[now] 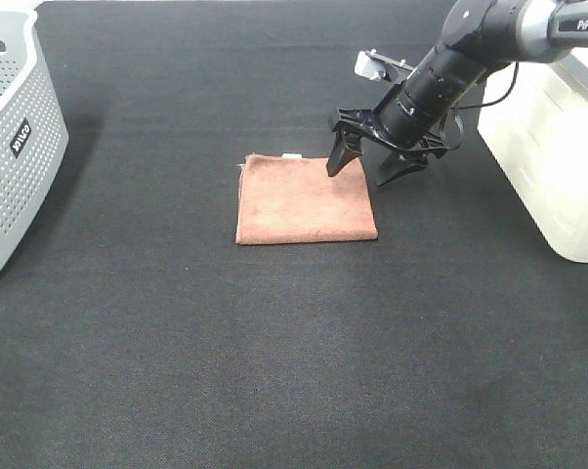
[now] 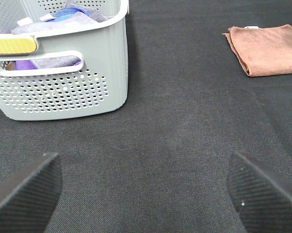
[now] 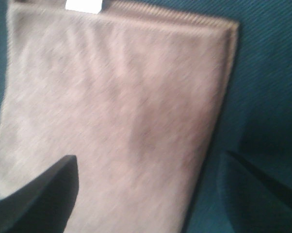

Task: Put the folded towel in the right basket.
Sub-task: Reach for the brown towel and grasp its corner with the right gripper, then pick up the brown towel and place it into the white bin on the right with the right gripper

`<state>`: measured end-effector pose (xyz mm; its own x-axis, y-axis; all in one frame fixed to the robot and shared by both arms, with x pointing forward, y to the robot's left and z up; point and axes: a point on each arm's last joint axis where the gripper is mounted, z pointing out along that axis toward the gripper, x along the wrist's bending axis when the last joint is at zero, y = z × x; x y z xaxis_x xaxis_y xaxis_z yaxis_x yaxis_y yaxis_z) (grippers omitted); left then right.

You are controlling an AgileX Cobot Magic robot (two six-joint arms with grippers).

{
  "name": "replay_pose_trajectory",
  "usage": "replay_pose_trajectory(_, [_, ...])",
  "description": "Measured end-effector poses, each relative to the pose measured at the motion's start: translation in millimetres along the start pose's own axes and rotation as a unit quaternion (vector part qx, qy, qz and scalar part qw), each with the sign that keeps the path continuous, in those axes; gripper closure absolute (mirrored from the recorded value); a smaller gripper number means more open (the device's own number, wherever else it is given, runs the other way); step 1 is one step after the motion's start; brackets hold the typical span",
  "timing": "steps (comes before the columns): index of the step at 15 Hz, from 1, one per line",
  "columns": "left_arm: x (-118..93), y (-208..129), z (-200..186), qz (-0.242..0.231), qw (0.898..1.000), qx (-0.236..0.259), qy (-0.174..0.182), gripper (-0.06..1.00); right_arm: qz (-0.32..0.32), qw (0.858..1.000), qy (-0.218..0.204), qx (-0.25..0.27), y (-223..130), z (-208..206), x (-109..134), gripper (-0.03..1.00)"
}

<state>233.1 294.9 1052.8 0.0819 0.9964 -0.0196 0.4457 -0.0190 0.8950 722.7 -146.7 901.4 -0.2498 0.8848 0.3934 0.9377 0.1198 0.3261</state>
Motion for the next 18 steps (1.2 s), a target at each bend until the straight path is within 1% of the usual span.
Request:
replay_pose_trajectory(1, [0.0,0.0,0.0,0.0,1.0,0.0,0.0,0.07,0.0,1.0,-0.003,-0.005,0.5,3.1,-1.9,0.22])
replay_pose_trajectory(3, [0.0,0.0,0.0,0.0,1.0,0.0,0.0,0.07,0.002,1.0,-0.011,0.006,-4.4,17.7,-9.7,0.22])
replay_pose_trajectory(8, [0.0,0.0,0.0,0.0,1.0,0.0,0.0,0.07,0.006,1.0,-0.009,0.003,-3.5,21.4,-10.8,0.24])
replay_pose_trajectory(10, [0.0,0.0,0.0,0.0,1.0,0.0,0.0,0.07,0.025,1.0,0.006,-0.004,-3.1,24.9,-11.9,0.38])
replay_pose_trajectory(11, [0.0,0.0,0.0,0.0,1.0,0.0,0.0,0.07,0.033,0.999,0.014,-0.005,-3.3,27.0,-11.4,0.51])
replay_pose_trajectory(12, [0.0,0.0,0.0,0.0,1.0,0.0,0.0,0.07,0.03,0.999,0.024,0.0,-5.0,30.5,-10.6,0.67])
replay_pose_trajectory(13, [0.0,0.0,0.0,0.0,1.0,0.0,0.0,0.07,0.028,0.999,0.033,0.003,-5.7,30.8,-9.2,0.78])
replay_pose_trajectory(14, [0.0,0.0,0.0,0.0,1.0,0.0,0.0,0.07,0.029,0.999,0.038,0.005,-5.9,30.8,-8.3,0.88])
replay_pose_trajectory(15, [0.0,0.0,0.0,0.0,1.0,0.0,0.0,0.07,0.03,0.999,0.04,0.006,-6.1,30.7,-7.9,0.95])
replay_pose_trajectory(18, [0.0,0.0,0.0,0.0,1.0,0.0,0.0,0.07,0.029,0.999,0.042,0.008,-5.9,28.1,-6.4,0.96])
